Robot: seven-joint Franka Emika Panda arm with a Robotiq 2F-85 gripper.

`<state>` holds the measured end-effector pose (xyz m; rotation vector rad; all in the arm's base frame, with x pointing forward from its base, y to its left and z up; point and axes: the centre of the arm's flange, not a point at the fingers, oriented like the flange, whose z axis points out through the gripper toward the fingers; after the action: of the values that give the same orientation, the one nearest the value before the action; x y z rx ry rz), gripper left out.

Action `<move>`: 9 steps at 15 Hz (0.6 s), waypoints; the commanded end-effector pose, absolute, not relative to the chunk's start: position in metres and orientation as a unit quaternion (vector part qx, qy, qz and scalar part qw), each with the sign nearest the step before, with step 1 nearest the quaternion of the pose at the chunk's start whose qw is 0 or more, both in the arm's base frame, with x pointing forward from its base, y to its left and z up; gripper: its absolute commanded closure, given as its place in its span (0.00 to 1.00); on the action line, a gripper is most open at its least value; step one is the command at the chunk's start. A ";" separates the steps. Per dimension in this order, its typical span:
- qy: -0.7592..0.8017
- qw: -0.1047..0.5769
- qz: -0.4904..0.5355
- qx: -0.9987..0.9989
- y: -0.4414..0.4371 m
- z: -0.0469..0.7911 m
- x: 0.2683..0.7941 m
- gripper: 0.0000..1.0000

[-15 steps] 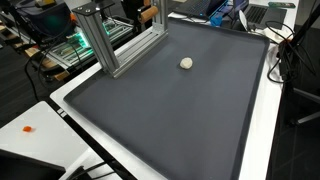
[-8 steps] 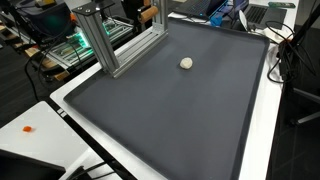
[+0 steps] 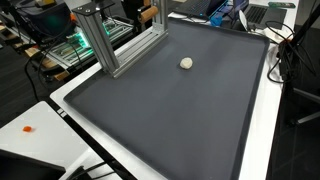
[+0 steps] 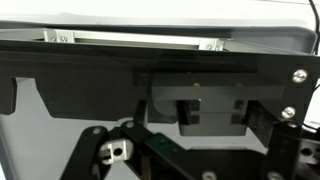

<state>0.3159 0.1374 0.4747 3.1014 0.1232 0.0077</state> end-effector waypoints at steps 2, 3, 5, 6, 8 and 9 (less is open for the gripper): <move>0.028 0.012 0.011 0.999 0.140 0.467 0.312 0.04; 0.026 0.012 0.009 1.000 0.140 0.467 0.312 0.05; 0.023 0.012 0.009 1.000 0.139 0.467 0.312 0.09; 0.021 0.012 0.008 1.000 0.139 0.467 0.313 0.12; 0.017 0.010 0.008 1.000 0.139 0.466 0.313 0.25; 0.017 0.009 0.007 1.000 0.139 0.466 0.313 0.29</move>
<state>0.3165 0.1379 0.4743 3.1073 0.0885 0.0154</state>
